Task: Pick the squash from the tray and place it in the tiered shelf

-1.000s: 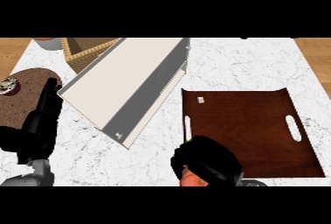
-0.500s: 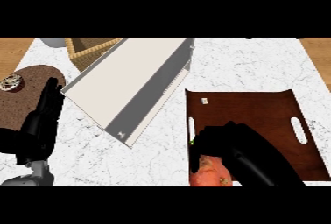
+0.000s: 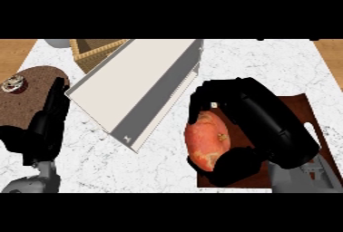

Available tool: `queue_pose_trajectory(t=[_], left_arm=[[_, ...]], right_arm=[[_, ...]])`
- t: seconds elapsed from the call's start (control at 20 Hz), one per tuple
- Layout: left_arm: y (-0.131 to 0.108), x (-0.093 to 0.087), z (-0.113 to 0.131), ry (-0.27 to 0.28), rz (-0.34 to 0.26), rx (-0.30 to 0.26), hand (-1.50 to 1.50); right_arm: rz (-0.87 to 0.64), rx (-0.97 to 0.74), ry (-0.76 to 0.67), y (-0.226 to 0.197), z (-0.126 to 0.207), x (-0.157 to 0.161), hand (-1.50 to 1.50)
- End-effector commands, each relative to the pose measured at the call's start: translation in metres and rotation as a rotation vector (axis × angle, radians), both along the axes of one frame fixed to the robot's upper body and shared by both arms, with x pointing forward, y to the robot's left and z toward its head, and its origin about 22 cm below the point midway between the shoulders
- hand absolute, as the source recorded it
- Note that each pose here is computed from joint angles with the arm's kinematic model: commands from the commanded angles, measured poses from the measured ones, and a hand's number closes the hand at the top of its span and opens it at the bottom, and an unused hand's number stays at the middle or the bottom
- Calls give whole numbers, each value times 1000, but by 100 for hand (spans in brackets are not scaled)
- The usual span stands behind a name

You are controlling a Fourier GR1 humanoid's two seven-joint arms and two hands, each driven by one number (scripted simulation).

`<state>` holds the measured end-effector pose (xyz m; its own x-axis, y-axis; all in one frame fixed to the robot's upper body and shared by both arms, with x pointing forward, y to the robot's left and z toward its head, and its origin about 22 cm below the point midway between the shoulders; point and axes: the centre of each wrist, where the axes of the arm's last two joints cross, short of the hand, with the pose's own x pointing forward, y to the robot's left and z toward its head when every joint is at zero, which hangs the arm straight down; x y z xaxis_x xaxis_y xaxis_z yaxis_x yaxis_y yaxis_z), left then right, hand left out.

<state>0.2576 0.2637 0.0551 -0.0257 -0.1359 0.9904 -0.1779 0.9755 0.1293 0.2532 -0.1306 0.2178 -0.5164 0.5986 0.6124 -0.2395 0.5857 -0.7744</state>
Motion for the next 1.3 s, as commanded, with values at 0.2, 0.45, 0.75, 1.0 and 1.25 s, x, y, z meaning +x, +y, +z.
queue_pose_trajectory(t=[0.2, 0.45, 0.75, 1.0, 1.25], left_arm=[[-8, 5, -1, -2, -7, 0, 0], [7, -10, 0, 1, -2, 7, 0], [6, -8, -2, -28, -17, 7, 0], [-1, 12, 6, -20, -21, 12, 0], [2, 11, 14, -16, -9, 2, 0]], right_arm=[[-49, 73, 17, 17, -1, 58, 150], [-59, 76, -12, 46, -41, 78, 150], [-78, 144, -25, 66, -50, 118, 150], [-53, 130, -42, 74, -83, 135, 150], [-138, 244, 47, 79, -77, 143, 150]])
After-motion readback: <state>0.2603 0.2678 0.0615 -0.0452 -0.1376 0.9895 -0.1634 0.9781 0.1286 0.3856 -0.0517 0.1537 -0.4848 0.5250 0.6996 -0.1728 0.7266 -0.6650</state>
